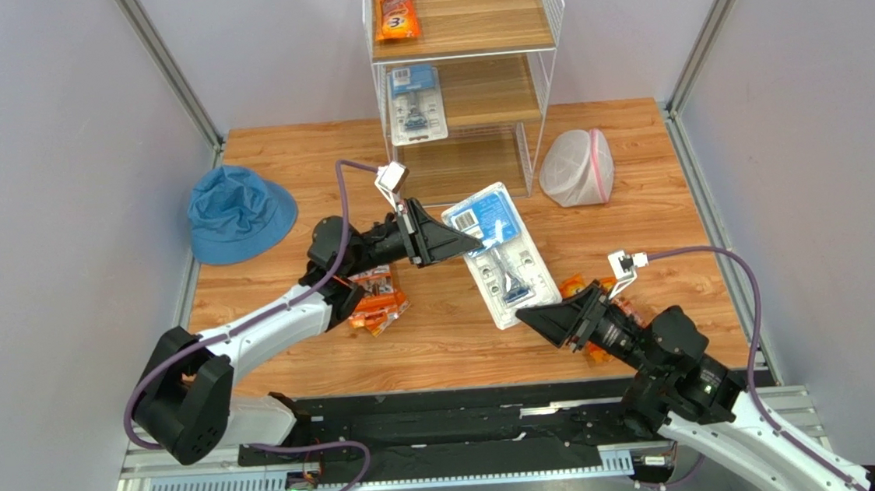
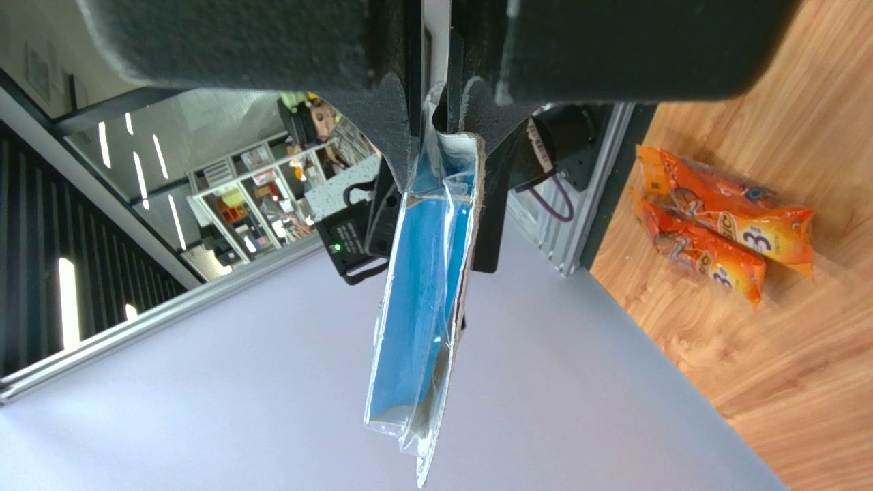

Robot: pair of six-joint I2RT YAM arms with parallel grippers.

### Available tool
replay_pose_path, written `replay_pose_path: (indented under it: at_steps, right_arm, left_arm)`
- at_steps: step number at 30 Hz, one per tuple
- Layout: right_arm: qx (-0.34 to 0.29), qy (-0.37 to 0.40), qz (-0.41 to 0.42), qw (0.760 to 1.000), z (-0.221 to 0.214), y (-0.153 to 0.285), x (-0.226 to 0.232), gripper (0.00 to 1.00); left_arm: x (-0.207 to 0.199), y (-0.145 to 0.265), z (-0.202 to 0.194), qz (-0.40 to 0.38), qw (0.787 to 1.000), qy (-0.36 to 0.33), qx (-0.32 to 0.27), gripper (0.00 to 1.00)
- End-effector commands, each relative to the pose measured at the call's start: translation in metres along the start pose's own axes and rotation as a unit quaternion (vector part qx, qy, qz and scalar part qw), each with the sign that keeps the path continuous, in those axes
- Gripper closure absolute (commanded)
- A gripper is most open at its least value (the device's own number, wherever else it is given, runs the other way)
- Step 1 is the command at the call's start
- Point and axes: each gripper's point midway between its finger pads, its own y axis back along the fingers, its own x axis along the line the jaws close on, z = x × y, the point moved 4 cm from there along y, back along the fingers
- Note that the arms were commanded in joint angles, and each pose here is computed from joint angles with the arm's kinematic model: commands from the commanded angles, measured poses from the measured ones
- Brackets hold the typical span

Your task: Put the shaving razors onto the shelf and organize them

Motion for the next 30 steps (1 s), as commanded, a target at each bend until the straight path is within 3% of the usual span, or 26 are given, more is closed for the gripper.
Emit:
replay_pose_path:
  at_steps: [1,7,9,13,18,19,22,23,24,26,30]
  right_arm:
    - [-0.057,-0.008,0.027,0.998,0.016,-0.003,0.008,0.5]
    - [-0.064,-0.014,0.043,0.997,0.019,-0.005,0.015,0.54]
    - [-0.06,-0.013,0.042,0.997,0.019,-0.008,0.016,0.64]
    - [-0.035,-0.014,0.06,0.997,0.014,-0.011,0.023,0.92]
    - [-0.03,-0.012,0.059,0.998,0.012,-0.012,0.023,1.0]
    - [-0.032,-0.011,0.06,0.998,0.014,-0.011,0.024,1.0]
    - [-0.036,-0.007,0.062,0.997,0.016,-0.008,0.026,1.0]
    - [-0.029,-0.008,0.051,0.998,0.013,-0.008,0.022,1.0]
    - [-0.03,-0.007,0.05,0.998,0.014,-0.007,0.022,1.0]
    - [-0.03,-0.006,0.046,0.998,0.014,-0.005,0.021,1.0]
    - [-0.027,-0.007,0.037,0.999,0.013,-0.005,0.019,1.0]
  left_arm:
    - [-0.013,0.005,-0.002,-0.042,0.999,-0.017,-0.004,1.0]
    - [-0.001,0.01,-0.011,-0.05,0.999,0.009,-0.004,1.0]
    - [0.002,0.011,-0.013,-0.056,0.998,0.014,-0.002,1.0]
    - [0.002,0.012,-0.015,-0.061,0.998,0.015,-0.006,1.0]
    - [0.003,0.013,-0.016,-0.048,0.999,0.001,0.003,0.97]
    - [0.003,0.013,-0.017,-0.045,0.999,-0.002,0.004,0.94]
    - [0.007,0.016,-0.016,-0.016,1.0,-0.022,-0.004,0.68]
    - [0.01,0.02,-0.018,0.012,0.999,-0.033,-0.003,0.53]
    - [0.012,0.02,-0.017,0.028,0.999,-0.041,-0.003,0.46]
    - [0.023,0.029,-0.019,0.099,0.993,-0.062,0.005,0.38]
    - [0.025,0.048,-0.009,0.215,0.97,-0.111,-0.002,0.33]
